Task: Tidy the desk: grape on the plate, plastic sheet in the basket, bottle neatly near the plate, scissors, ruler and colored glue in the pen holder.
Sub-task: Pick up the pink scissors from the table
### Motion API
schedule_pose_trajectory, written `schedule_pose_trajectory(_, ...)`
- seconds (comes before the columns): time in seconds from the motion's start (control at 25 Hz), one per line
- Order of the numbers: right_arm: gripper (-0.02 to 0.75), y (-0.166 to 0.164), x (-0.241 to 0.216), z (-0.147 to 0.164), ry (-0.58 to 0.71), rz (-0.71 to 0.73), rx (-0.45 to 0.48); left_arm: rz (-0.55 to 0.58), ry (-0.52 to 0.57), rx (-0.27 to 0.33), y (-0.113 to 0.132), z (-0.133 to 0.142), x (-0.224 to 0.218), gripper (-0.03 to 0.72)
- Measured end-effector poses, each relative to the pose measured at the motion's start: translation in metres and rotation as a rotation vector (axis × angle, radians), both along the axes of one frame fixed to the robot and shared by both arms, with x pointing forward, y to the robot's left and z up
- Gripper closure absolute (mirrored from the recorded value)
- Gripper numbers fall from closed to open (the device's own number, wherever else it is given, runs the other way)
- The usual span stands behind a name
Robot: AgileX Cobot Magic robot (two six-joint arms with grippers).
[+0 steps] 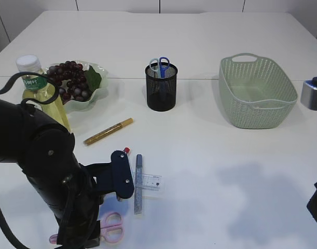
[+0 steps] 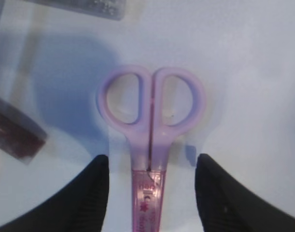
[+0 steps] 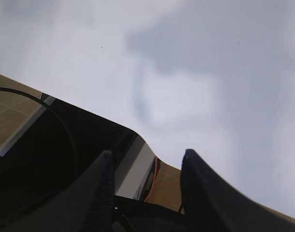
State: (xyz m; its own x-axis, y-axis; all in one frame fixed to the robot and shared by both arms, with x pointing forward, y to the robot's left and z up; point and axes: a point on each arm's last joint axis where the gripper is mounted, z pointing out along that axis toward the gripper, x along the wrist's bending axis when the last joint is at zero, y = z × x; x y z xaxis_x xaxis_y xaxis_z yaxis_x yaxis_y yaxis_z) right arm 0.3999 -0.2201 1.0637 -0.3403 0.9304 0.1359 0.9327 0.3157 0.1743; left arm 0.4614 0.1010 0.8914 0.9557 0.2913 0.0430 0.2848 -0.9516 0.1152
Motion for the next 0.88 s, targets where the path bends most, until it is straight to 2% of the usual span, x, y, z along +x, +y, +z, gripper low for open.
schedule_pose_trajectory(0.52, 0.375, -0.0001, 0.0000, 0.0000, -0.001, 0.000, -0.001, 0.010, 0.016, 0.004, -0.0007, -0.0060, -0.0002, 0.273)
schedule_pose_trajectory(0.88, 0.374, -0.0001, 0.0000, 0.0000, -0.001, 0.000, -0.001, 0.025, 0.029, 0.000, -0.0016, -0.0098, -0.0005, 0.328)
